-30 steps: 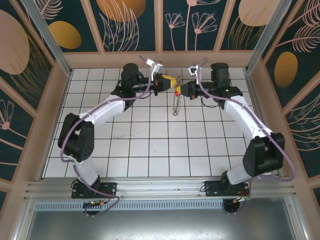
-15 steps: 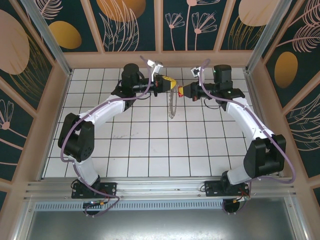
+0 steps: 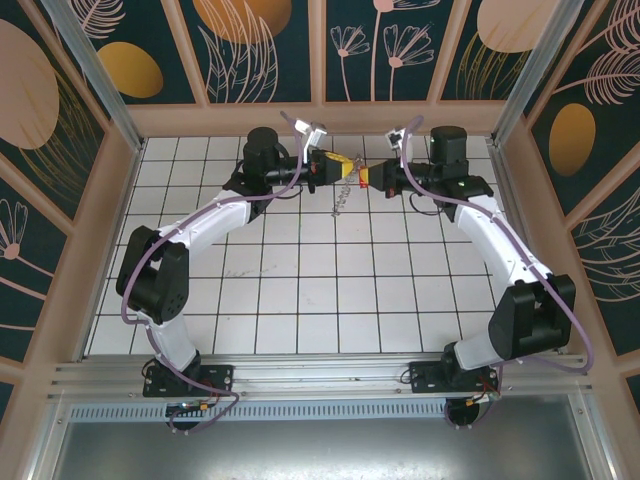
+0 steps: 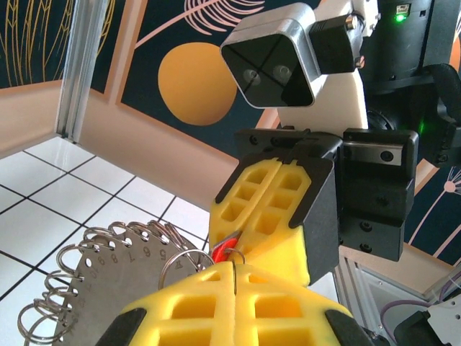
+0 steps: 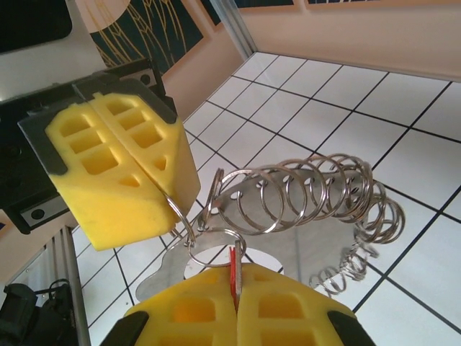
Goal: Put the keys on the keyring
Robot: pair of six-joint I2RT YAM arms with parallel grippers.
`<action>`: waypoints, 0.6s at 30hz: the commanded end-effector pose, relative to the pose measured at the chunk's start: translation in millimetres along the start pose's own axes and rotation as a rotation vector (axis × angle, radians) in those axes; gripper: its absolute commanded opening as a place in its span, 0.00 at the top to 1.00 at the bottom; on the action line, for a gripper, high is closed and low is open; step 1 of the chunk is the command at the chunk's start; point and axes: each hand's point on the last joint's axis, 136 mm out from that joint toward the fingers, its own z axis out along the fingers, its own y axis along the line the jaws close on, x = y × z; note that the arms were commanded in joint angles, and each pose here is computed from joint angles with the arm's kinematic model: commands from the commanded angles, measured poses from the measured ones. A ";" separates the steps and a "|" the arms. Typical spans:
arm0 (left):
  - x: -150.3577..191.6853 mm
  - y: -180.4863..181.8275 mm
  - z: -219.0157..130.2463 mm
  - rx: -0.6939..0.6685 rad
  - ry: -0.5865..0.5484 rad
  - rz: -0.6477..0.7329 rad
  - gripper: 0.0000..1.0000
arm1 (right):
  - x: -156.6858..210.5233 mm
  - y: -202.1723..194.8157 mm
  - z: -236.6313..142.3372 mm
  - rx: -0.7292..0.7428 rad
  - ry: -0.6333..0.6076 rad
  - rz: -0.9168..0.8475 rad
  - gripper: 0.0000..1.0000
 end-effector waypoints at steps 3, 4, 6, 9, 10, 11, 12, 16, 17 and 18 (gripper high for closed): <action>-8.2 -10.0 0.3 0.046 -0.023 0.041 1.00 | -23.8 7.2 -8.9 0.022 -0.038 -0.032 1.00; -7.9 -10.1 0.4 0.049 -0.022 0.039 1.00 | -25.1 7.7 -7.5 0.018 -0.035 -0.032 1.00; -8.1 -9.9 0.5 0.050 -0.023 0.037 1.00 | -27.8 9.8 -3.8 0.009 -0.031 -0.038 1.00; -8.3 -9.9 0.6 0.051 -0.024 0.036 1.00 | -31.7 14.6 2.7 -0.004 -0.020 -0.050 1.00; -8.0 -9.8 0.8 0.051 -0.024 0.035 1.00 | -32.6 15.4 4.8 -0.006 -0.015 -0.054 1.00; -7.7 -9.6 0.6 0.051 -0.024 0.033 1.00 | -33.5 16.7 6.8 -0.008 -0.012 -0.058 1.00; -7.9 -9.9 0.7 0.051 -0.025 0.033 1.00 | -34.1 17.6 8.7 -0.009 -0.007 -0.063 1.00; -8.1 -10.1 0.7 0.051 -0.025 0.032 1.00 | -33.1 15.0 10.8 0.004 0.002 -0.068 1.00; -8.3 -10.4 0.5 0.052 -0.025 0.032 1.00 | -32.4 13.9 10.3 0.010 0.003 -0.068 1.00; -8.4 -10.0 0.0 0.050 -0.026 0.033 1.00 | -31.3 12.5 9.4 0.017 0.005 -0.067 1.00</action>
